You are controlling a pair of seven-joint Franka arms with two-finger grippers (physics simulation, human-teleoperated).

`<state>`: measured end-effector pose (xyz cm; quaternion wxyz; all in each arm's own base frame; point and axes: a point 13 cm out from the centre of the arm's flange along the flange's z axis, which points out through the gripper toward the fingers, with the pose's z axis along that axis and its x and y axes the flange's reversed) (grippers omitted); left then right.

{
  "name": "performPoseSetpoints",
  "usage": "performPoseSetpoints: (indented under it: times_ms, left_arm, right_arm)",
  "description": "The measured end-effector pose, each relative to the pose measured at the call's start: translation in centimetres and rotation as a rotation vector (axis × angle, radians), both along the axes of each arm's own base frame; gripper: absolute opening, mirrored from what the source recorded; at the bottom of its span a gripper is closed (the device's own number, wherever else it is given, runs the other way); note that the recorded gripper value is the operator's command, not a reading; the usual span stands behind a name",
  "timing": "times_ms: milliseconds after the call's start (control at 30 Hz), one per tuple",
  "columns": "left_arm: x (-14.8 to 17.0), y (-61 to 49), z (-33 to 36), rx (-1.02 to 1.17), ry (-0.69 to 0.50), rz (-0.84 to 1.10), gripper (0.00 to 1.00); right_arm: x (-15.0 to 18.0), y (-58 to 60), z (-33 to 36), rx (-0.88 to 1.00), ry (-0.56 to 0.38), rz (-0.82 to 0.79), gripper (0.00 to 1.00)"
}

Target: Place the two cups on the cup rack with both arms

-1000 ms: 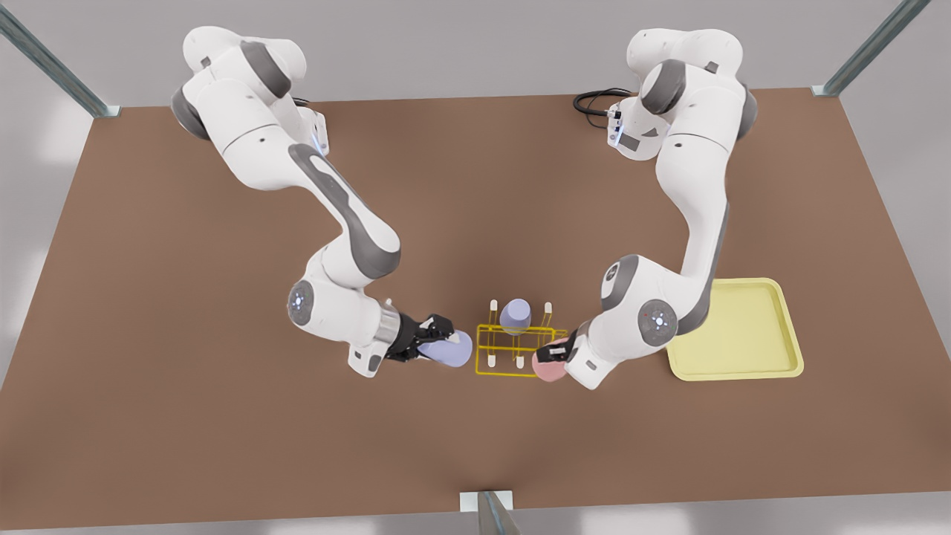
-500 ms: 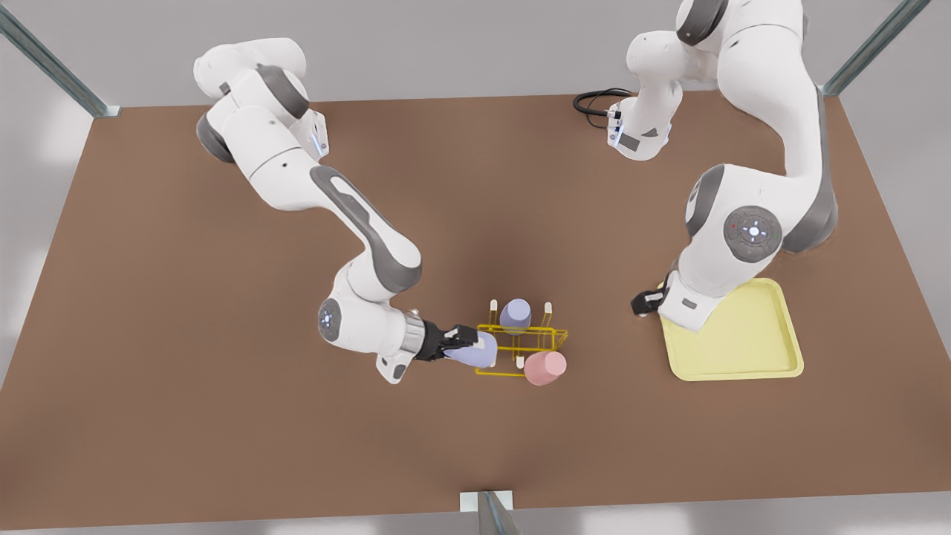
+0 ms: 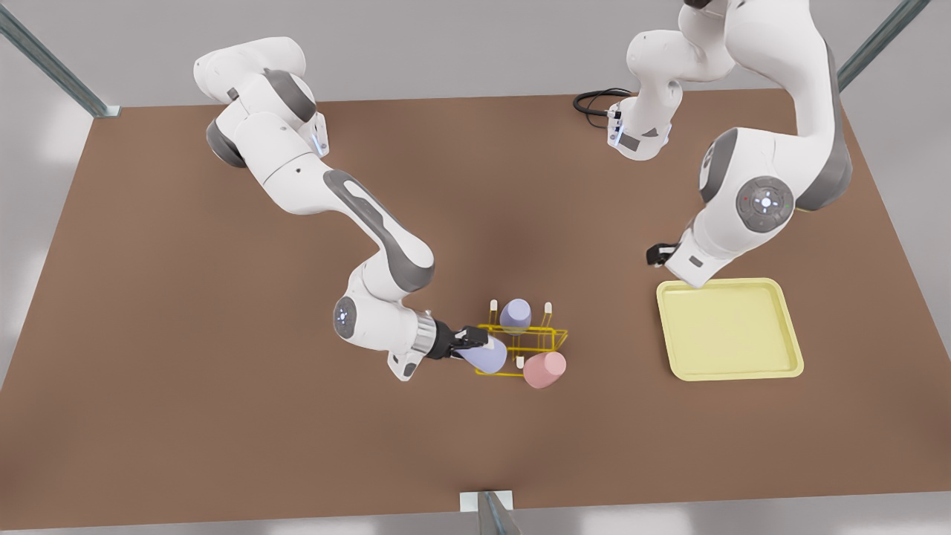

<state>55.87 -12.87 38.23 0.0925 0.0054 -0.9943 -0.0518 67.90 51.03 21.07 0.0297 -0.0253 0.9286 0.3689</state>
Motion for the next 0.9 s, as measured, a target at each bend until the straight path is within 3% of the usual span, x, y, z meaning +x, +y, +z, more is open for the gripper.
performPoseSetpoints:
  times_ms: [333,467,567,633,733,900]
  left_arm:
    - [-0.4,0.3,-0.1,-0.011,0.027,-0.072,1.0]
    - [-0.4,0.1,0.1,-0.023,0.028,-0.09,1.0]
    - [0.1,0.0,1.1,-0.041,0.012,-0.094,1.0]
    - [0.3,0.3,1.6,-0.054,0.006,-0.09,1.0]
    - [0.4,0.5,2.2,-0.066,0.007,-0.09,1.0]
    - [0.3,0.3,3.2,-0.074,0.008,-0.103,1.0]
  right_arm:
    - [1.6,-0.8,2.2,0.013,-0.017,-0.034,1.0]
    - [6.0,-17.0,2.0,-0.349,-0.093,-0.019,1.0]
    - [9.0,-38.4,4.6,-0.599,-0.054,-0.106,1.0]
    - [7.0,-46.0,11.5,-0.693,-0.041,-0.13,1.0]
    - [1.1,-48.6,20.1,-0.77,-0.02,-0.097,1.0]
    - [-5.7,-48.9,23.5,-0.821,0.064,-0.019,1.0]
